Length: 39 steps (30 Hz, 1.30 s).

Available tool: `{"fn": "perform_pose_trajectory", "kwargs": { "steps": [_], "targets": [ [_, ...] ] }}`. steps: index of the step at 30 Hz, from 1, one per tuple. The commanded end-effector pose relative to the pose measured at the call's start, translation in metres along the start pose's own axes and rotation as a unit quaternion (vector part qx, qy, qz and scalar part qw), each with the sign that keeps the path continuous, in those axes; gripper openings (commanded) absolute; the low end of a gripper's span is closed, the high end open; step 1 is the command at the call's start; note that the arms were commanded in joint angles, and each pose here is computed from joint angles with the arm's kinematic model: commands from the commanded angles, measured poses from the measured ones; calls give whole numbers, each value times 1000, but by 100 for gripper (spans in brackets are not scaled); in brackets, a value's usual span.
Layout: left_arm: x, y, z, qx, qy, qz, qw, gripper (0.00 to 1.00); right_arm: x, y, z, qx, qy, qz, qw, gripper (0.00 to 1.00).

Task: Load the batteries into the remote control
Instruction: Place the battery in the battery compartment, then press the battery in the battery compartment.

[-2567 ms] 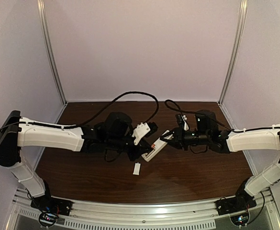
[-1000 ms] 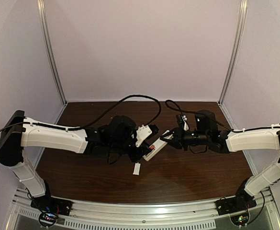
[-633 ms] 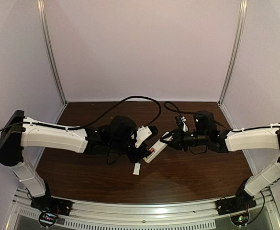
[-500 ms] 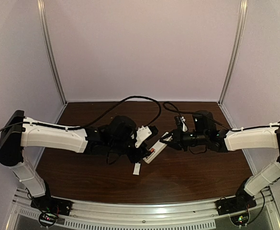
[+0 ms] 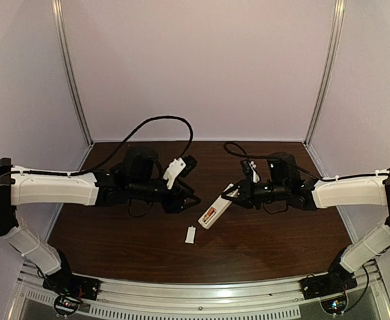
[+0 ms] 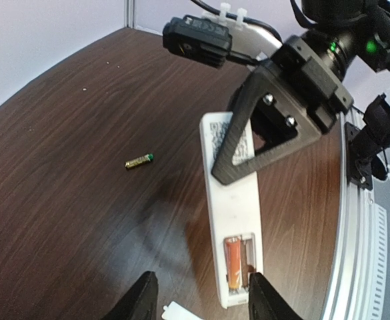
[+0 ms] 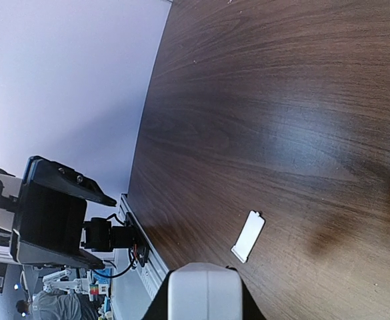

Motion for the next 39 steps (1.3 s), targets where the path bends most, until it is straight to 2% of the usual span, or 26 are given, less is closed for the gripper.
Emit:
{"fn": "perform_pose_trajectory", "kwargs": {
  "steps": [1,5,10,14,18,23,39],
  "targets": [
    [0,-18,-27,56,-51,93,993,45,-7,11,4,-25,11,-26,999,0],
    [7,-29,-52,57,-89,212,971,42,-5,15,4,-31,42,-44,998,0],
    [28,-43,-57,63,-47,313,946,40,-1,23,6,-46,94,-68,992,0],
    [36,-59,-53,78,-21,365,927,34,6,32,12,-59,139,-70,986,0],
    [40,-68,-46,85,-2,395,915,29,10,40,17,-66,166,-68,982,0],
    [42,-73,-35,84,11,412,907,27,16,48,26,-70,191,-74,976,0],
    [56,-74,-17,98,50,420,901,22,21,62,38,-87,202,-78,972,0]
  ]
}}
Point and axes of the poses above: each gripper's point midway between its finger pads, its own z axis out along the fingers, its own y axis along the line the jaws close on, x = y × z, the point moved 9 cm from there along -z, back along the fingers, and after that the axes turned 15 degrees about -z, right-handed, at the moved point
